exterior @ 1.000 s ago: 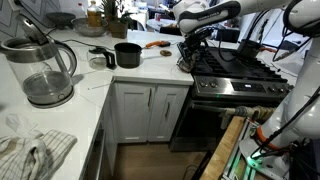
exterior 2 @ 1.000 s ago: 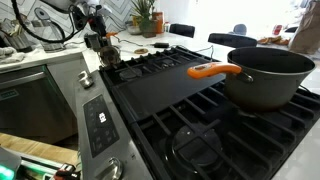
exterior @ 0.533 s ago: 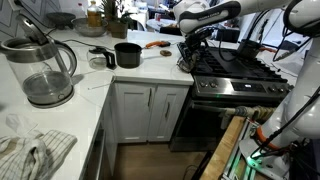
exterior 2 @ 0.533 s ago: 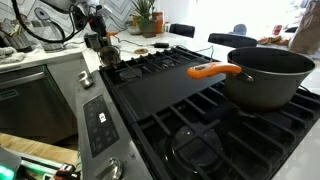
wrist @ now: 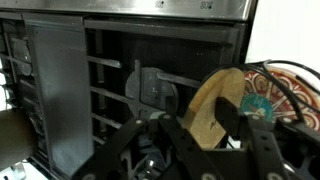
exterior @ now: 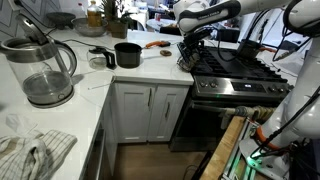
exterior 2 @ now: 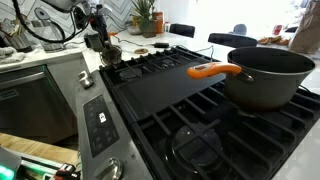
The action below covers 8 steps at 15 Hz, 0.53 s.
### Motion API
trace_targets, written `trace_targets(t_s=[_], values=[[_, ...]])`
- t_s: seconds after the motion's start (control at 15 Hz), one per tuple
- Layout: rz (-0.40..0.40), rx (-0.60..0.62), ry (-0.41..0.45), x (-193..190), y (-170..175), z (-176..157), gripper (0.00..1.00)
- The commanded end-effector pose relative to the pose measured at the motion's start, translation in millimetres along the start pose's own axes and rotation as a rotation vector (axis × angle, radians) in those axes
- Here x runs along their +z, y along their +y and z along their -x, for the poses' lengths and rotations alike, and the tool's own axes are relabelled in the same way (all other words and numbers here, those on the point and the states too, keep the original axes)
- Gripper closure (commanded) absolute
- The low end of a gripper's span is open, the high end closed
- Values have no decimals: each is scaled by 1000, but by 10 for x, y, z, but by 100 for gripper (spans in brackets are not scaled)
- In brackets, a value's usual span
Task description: Remove one coaster from the basket and put it on the counter
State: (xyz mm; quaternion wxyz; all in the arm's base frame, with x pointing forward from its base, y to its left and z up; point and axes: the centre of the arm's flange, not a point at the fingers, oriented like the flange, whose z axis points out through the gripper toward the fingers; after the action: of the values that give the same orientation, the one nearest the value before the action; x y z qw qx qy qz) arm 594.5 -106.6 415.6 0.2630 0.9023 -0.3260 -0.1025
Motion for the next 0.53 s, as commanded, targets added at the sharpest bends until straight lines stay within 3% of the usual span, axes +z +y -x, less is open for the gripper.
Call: trace_targets(t_s=[0.0, 0.07, 0.27, 0.47], values=[[-27, 20, 13, 89, 15, -103, 84], [-31, 24, 20, 64, 26, -109, 91], [-40, 28, 36, 22, 55, -110, 97], [-46, 29, 56, -67, 58, -93, 97]])
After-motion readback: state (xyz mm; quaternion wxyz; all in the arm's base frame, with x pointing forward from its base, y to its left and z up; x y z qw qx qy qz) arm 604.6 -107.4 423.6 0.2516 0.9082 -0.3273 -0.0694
